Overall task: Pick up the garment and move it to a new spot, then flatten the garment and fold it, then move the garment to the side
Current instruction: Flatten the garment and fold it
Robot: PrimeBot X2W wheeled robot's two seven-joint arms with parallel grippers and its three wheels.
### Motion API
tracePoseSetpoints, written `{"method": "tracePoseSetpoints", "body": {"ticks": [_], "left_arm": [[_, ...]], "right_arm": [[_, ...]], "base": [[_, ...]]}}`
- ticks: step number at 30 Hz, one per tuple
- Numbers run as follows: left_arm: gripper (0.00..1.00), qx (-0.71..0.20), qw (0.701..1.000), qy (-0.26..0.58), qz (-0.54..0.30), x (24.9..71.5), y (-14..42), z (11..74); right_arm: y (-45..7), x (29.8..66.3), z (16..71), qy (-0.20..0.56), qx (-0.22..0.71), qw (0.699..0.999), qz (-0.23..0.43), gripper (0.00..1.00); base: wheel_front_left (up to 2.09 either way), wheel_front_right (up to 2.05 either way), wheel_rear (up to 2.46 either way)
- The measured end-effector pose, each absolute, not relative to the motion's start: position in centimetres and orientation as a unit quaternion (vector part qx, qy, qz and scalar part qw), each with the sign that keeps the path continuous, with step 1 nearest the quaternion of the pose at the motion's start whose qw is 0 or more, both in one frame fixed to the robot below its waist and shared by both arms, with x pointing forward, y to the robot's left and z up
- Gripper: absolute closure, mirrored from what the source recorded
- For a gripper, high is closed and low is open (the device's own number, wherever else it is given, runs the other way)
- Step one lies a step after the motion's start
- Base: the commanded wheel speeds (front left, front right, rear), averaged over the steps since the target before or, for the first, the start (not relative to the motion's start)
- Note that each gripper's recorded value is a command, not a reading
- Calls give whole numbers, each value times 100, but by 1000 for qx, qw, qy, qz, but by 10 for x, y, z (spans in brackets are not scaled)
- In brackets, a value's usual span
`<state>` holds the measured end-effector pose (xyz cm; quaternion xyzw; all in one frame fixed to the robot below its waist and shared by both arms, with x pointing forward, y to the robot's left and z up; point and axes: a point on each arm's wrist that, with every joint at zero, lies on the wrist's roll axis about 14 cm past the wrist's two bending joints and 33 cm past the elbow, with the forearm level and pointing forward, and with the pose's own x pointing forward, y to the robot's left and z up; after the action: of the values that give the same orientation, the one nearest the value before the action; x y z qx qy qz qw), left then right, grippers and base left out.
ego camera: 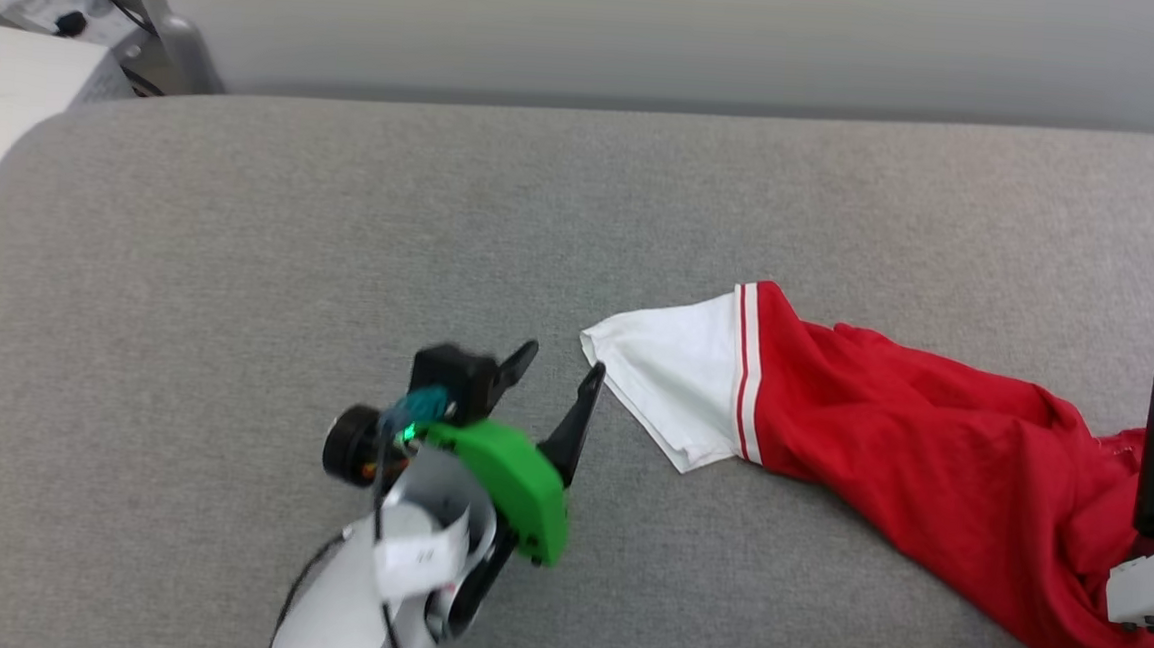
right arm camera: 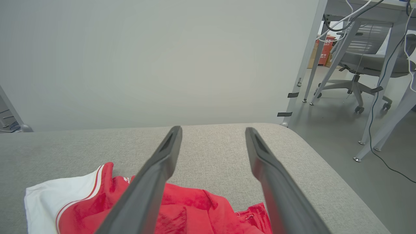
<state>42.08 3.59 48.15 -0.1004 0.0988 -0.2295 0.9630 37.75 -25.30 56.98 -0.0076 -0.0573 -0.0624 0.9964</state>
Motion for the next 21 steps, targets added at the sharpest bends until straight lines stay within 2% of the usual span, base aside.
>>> {"method": "tracePoseSetpoints", "body": {"ticks": [8,21], "left_arm": [[0,2,936,233,-264,455,11,437],[0,97,901,322,-273,481,4,380]], "right_arm": [[-259,384,553,-38,-24,996,-74,0],[-280,373,523,2,-36,993,-109,0]], "base": [[0,0,0],[0,0,0]]}}
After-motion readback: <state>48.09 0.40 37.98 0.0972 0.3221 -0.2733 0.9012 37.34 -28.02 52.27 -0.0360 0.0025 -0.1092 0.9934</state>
